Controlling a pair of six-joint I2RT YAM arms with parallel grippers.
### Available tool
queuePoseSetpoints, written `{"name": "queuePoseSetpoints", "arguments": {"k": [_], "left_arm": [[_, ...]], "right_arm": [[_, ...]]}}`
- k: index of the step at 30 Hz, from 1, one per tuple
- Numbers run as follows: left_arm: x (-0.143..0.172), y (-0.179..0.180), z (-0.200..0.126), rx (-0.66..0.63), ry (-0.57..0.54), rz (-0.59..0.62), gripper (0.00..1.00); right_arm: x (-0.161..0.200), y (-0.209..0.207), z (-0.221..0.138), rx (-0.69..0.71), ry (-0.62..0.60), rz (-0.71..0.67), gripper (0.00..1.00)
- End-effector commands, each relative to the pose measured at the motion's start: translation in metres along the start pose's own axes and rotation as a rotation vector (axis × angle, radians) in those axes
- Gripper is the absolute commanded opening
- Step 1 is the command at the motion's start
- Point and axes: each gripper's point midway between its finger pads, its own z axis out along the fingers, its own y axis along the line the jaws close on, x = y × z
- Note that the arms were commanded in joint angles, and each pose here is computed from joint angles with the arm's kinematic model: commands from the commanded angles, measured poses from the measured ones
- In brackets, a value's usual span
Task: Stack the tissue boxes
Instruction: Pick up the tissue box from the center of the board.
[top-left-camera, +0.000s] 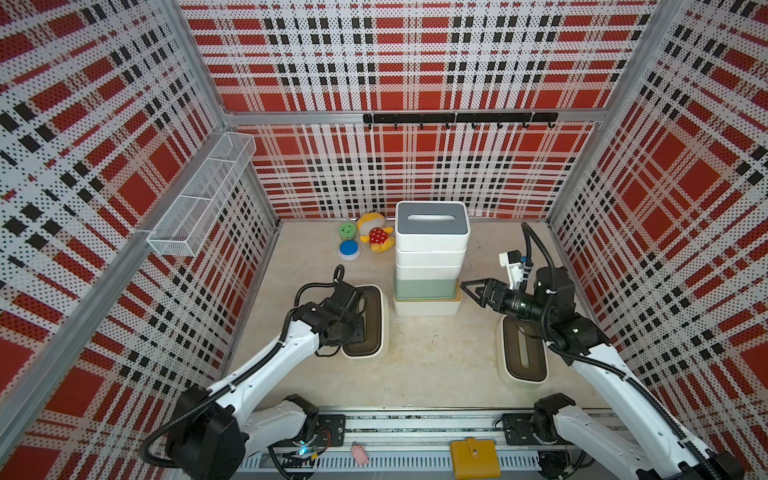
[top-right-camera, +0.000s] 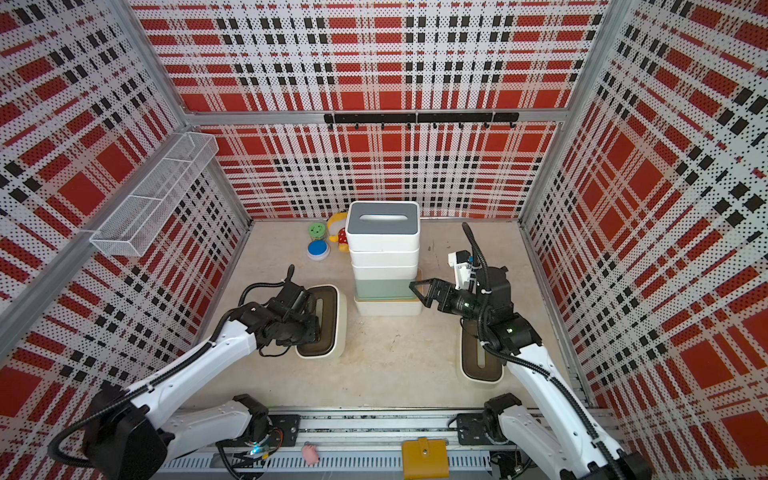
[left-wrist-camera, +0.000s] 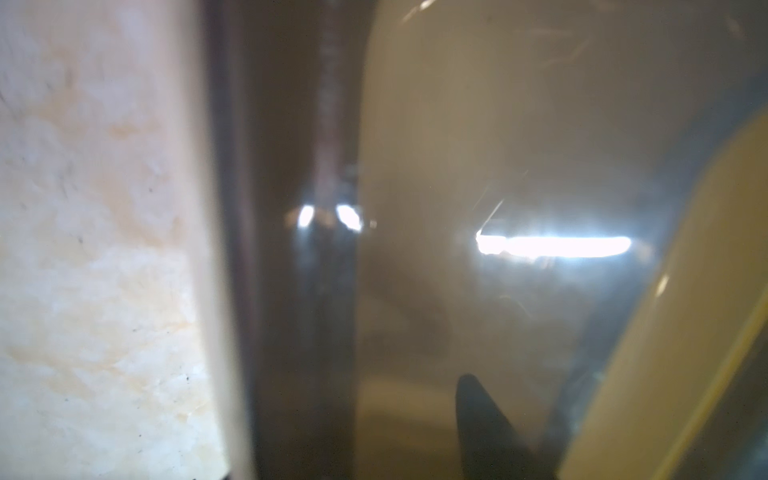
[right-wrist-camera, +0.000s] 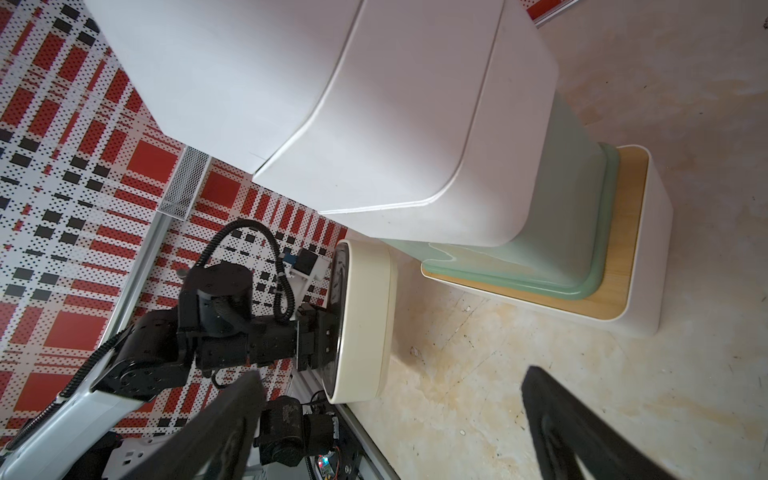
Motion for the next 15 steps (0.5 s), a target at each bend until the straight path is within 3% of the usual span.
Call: {"name": "queuePoseSetpoints", "arguments": {"k": [1, 7, 15], "left_arm": [[-0.016, -0.024, -0.035, 0.096, -0.092, 0.117, 0.48], [-0.014, -0.044, -0.063, 0.157, -0.144, 0.290, 0.48], [-0.005, -0.077, -0.073, 0.208, -0.134, 0.444, 0.48]], "right_arm": [[-0.011, 0.019, -0.005, -0.044, -0.034, -0.058, 1.00], [-0.007, 0.026, -0.008, -0.070, -0.023, -0.051, 1.00], [0.003, 0.035, -0.011, -0.103, 0.011, -0.009, 1.00]]}}
